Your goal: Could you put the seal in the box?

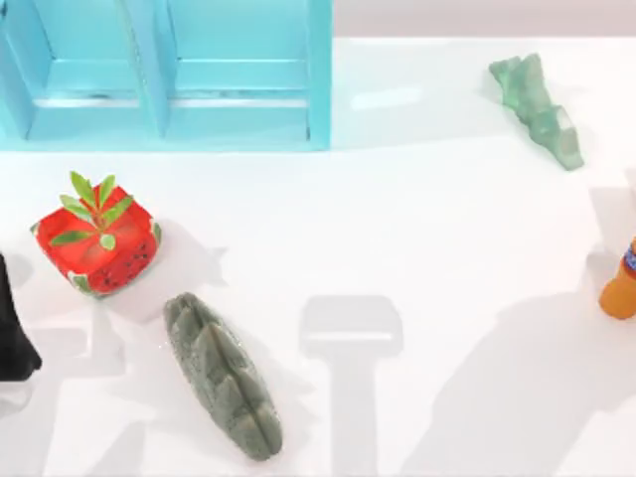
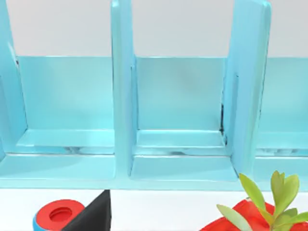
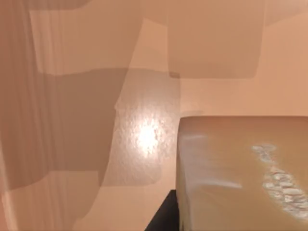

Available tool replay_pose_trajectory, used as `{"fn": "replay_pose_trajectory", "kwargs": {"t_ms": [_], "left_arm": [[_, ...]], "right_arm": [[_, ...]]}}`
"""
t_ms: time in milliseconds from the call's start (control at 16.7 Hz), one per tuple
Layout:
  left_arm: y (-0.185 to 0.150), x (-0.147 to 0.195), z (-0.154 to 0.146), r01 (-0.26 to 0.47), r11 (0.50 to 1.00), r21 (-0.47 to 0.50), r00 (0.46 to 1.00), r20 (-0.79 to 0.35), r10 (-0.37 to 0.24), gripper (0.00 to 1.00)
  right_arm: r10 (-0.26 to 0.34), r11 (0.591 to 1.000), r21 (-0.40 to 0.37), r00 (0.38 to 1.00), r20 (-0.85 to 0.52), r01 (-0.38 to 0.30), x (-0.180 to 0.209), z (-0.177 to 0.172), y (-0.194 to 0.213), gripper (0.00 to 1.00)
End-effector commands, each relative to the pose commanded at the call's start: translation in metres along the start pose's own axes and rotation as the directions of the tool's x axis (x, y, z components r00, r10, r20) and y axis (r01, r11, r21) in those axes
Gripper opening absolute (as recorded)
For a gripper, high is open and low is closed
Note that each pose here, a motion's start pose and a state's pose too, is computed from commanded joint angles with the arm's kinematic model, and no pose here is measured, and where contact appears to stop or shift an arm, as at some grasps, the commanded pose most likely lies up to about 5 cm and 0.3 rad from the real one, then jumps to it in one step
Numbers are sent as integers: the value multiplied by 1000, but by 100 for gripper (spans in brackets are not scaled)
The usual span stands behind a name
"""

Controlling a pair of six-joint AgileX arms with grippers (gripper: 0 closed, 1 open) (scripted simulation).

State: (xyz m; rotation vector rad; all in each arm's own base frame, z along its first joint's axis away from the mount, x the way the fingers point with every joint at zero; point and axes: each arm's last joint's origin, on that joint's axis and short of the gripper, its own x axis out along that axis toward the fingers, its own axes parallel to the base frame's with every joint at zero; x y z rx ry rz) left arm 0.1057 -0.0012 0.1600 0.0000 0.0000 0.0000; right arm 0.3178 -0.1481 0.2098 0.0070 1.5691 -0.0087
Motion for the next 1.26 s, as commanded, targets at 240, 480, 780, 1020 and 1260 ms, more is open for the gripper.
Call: {"fn": "replay_pose_trajectory", "kwargs": {"t_ms": [240, 480, 780, 1020, 1260], "left_arm": [[0, 0, 0, 0, 1000, 0, 1000, 0, 0, 100], [0, 0, 0, 0, 1000, 0, 1000, 0, 0, 100], [0, 0, 0, 0, 1000, 0, 1000, 0, 0, 100], [0, 0, 0, 0, 1000, 0, 1000, 0, 0, 100], [0, 0, 0, 0, 1000, 0, 1000, 0, 0, 100]], "right_arm": [[0, 1000, 0, 1000, 0, 0, 0, 0, 0, 15], [0, 1000, 0, 1000, 0, 0, 0, 0, 0, 45], [0, 1000, 0, 1000, 0, 0, 0, 0, 0, 83], [0, 1000, 0, 1000, 0, 0, 0, 0, 0, 100], [0, 1000, 0, 1000, 0, 0, 0, 0, 0, 100]]}}
